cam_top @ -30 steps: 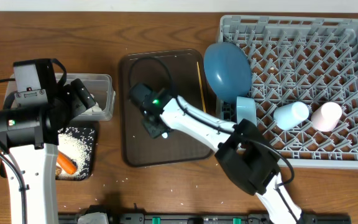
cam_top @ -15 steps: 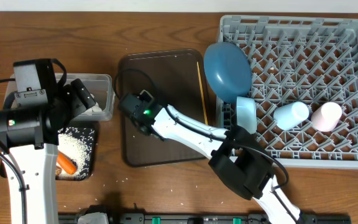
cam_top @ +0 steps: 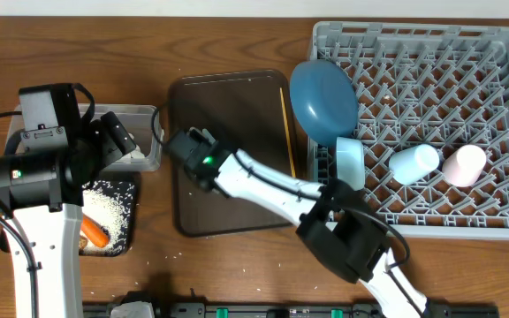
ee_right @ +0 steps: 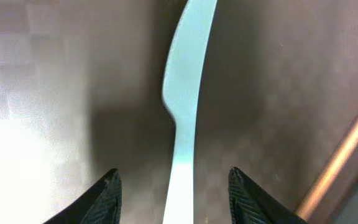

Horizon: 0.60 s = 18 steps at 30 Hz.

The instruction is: Sort waste into correct bins and load items into the dishwasher rack

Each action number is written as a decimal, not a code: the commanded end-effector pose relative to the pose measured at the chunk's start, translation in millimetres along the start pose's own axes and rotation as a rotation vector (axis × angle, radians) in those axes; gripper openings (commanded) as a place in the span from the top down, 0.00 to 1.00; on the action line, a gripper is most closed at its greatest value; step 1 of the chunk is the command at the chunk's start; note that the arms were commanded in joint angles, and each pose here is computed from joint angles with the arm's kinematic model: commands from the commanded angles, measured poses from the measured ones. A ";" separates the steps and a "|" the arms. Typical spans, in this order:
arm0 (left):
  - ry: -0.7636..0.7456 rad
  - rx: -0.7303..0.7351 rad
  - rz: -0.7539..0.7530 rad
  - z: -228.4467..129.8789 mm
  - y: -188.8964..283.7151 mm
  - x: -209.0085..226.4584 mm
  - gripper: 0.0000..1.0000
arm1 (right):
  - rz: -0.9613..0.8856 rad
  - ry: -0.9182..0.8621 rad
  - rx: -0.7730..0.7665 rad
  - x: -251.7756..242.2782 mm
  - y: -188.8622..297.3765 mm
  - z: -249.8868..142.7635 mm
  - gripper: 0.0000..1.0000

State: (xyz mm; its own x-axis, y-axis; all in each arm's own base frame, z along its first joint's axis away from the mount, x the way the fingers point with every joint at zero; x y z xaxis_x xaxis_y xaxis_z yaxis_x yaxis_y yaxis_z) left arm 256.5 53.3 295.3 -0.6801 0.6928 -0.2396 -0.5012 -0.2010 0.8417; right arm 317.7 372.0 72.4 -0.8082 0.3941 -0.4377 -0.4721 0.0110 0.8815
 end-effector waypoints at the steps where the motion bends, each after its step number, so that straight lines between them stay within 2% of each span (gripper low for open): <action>1: 0.001 -0.006 0.008 1.2 0.7 1.9 0.02 | 0.148 -0.009 -0.001 -8.1 -25.0 -8.3 0.55; 5: 0.001 -0.006 0.008 1.2 0.7 1.9 0.02 | 0.253 -0.090 -0.006 -24.4 -34.5 -18.4 0.65; 12: 0.001 -0.006 0.008 1.2 0.7 1.9 0.02 | 0.478 -0.131 -0.010 -21.1 -33.8 -31.9 0.99; 18: 0.001 -0.006 0.008 1.2 0.7 1.9 0.02 | 0.448 -0.126 -0.009 -24.7 -35.3 -31.8 0.99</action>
State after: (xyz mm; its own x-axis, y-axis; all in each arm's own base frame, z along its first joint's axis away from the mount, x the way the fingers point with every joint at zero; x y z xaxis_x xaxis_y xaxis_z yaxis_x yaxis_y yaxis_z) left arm 256.4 53.3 295.4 -0.6803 0.6926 -0.2400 -0.5015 -0.2011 0.8414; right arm 350.2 331.4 59.4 -0.8716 0.4897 -0.0219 -0.1347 -0.1965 0.9712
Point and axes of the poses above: each gripper's point midway between its finger pads, its own y axis back along the fingers, its own x axis along the line the jaws close on, z = x × y, the point moved 5 cm from there along y, back along the fingers, and after that the axes turned 15 degrees about y, right-handed, at the moved point
